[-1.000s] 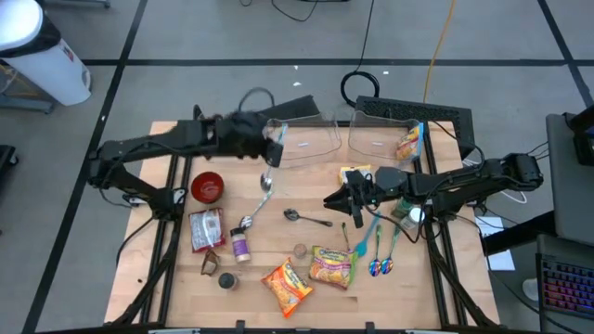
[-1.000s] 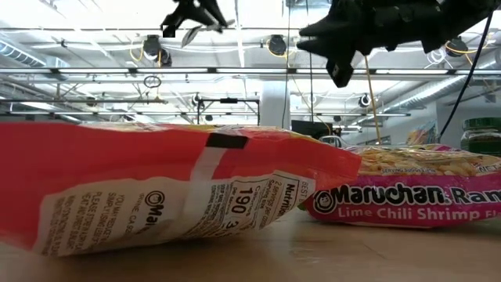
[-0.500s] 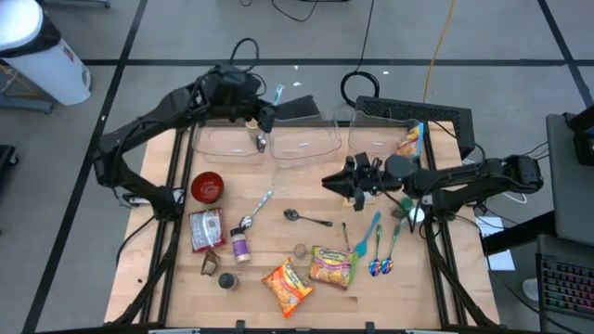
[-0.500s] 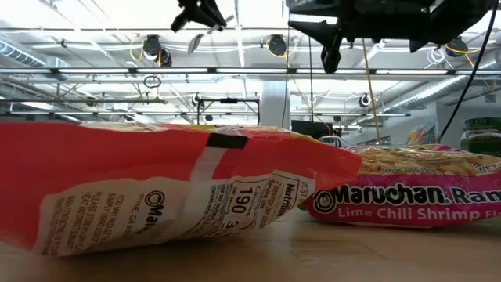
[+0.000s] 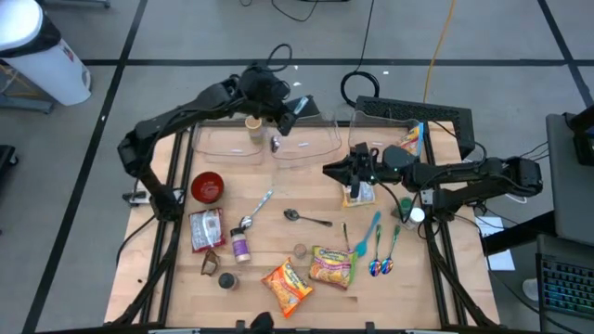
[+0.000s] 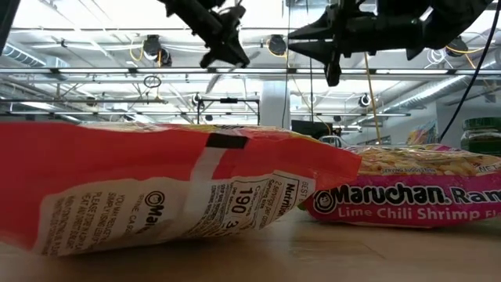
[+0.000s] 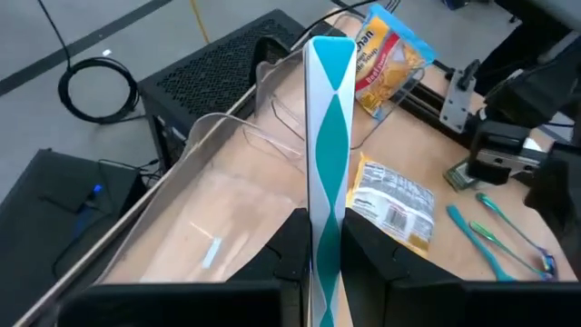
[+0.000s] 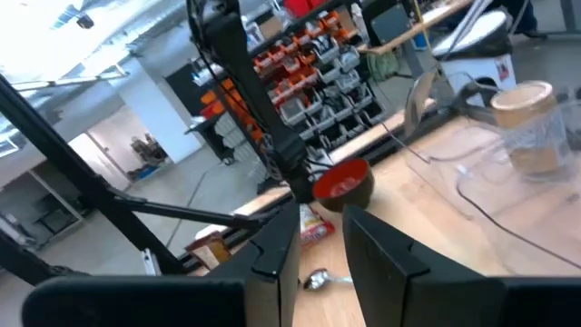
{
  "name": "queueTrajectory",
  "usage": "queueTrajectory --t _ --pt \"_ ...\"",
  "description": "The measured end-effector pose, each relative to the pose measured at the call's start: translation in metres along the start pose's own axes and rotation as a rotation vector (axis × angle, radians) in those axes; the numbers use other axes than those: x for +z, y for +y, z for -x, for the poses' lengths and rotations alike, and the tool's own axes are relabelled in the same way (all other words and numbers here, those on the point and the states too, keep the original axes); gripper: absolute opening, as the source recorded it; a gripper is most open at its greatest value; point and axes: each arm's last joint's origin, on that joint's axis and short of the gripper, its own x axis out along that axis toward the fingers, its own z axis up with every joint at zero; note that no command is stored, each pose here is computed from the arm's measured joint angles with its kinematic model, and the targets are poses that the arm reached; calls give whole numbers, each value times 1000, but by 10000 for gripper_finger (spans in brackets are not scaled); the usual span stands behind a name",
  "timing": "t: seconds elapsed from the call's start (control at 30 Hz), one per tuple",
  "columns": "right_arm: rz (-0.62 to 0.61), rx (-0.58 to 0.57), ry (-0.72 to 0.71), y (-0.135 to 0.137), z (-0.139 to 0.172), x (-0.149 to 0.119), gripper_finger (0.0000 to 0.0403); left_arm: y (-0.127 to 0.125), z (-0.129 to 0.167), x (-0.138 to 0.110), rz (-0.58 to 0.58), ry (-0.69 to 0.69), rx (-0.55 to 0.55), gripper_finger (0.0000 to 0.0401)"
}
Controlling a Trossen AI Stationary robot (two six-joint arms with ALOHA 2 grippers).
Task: Pick & Place Food Item
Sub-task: Put the right blue patterned spoon into the middle transparent bin
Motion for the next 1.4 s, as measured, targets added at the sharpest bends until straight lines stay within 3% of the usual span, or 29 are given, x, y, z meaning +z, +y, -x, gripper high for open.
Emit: queueTrajectory --t 0.23,0.47,0.63,1.4 --pt "-14 -72 64 -11 1 -4 77 18 -27 6 -58 58 31 39" --pt "-21 -115 88 -18 3 -4 77 22 -58 29 -185 139 45 39" --pt "-45 -153 127 -23 4 -8 77 28 -80 31 -227 215 53 39" --pt "-150 -236 203 -30 7 -15 77 32 -164 -19 -312 440 52 39"
